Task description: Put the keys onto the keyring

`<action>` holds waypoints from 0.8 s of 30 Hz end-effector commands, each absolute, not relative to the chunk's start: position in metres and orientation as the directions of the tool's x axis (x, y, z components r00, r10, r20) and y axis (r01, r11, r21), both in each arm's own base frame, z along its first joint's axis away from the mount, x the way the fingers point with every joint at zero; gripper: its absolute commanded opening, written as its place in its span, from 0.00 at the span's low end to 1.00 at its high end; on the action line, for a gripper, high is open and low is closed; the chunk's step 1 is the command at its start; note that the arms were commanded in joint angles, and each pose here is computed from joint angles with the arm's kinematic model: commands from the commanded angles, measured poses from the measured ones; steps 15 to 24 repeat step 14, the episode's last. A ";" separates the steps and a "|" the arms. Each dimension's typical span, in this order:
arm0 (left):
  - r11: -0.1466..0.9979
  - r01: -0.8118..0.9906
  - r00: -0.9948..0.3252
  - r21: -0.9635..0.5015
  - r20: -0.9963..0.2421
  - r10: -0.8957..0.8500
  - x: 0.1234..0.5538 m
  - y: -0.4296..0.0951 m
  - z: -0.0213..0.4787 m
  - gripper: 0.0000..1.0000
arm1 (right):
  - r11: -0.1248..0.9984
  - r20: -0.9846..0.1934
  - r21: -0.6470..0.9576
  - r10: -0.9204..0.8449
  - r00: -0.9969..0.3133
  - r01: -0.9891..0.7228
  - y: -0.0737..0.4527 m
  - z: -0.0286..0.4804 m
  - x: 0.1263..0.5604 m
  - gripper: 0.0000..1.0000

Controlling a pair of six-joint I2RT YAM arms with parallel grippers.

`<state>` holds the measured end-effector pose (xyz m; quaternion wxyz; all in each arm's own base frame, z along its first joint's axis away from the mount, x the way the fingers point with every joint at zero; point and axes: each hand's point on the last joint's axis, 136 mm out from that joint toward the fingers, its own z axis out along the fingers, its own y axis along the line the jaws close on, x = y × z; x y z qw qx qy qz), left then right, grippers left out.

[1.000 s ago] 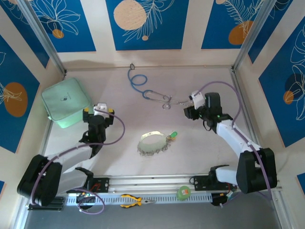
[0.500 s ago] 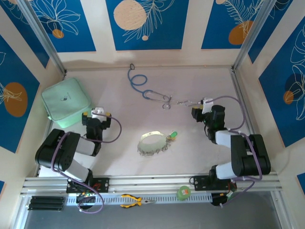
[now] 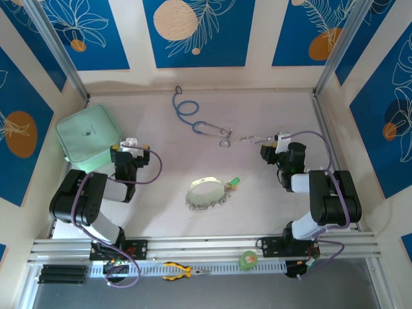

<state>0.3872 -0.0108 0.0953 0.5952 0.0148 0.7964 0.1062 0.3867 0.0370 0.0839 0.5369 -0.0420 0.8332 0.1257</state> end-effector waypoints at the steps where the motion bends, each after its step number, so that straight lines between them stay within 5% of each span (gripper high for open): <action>1: 0.982 -0.101 -0.286 0.163 -0.949 0.128 0.390 -0.010 0.098 1.00 | 0.962 -0.916 0.172 0.077 -0.393 -0.214 0.038 0.095 0.393 0.46; 10: 0.992 -0.057 -0.333 0.109 -0.939 0.084 0.397 -0.008 0.091 1.00 | 0.962 -0.917 0.171 0.076 -0.391 -0.214 0.038 0.095 0.393 0.49; 14: 0.992 -0.057 -0.315 0.109 -0.945 0.086 0.395 -0.008 0.094 1.00 | 0.962 -0.917 0.170 0.075 -0.392 -0.214 0.038 0.095 0.393 0.60; 24: 0.992 -0.057 -0.315 0.109 -0.945 0.086 0.395 -0.008 0.094 1.00 | 0.962 -0.917 0.170 0.075 -0.392 -0.214 0.038 0.095 0.393 0.60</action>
